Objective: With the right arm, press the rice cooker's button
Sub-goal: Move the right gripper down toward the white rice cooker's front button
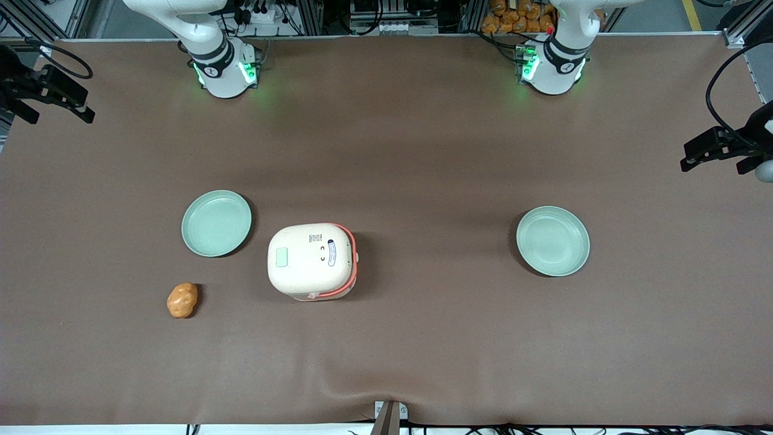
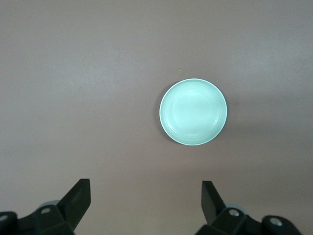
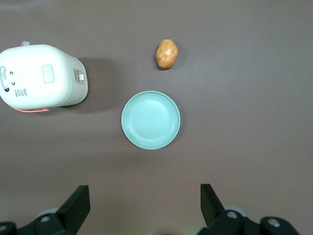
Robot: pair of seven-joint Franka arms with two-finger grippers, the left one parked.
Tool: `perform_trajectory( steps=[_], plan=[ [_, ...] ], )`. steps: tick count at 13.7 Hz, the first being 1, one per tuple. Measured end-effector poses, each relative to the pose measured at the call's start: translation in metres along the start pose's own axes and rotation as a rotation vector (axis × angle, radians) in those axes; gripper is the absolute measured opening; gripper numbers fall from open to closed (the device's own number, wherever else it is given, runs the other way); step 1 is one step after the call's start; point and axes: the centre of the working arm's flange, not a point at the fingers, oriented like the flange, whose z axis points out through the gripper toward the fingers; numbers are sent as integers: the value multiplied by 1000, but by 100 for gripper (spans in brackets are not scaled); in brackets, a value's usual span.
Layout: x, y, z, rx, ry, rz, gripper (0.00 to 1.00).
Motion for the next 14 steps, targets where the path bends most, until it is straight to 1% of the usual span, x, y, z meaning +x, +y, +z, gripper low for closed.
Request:
perform_trajectory(
  steps=[5, 8, 9, 14],
  plan=[
    [1, -1, 1, 0, -2, -2, 100],
    [8, -6, 12, 3, -19, -10, 100],
    [12, -13, 17, 3, -22, -23, 100],
    [37, -60, 47, 4, -10, -106, 100]
  ],
)
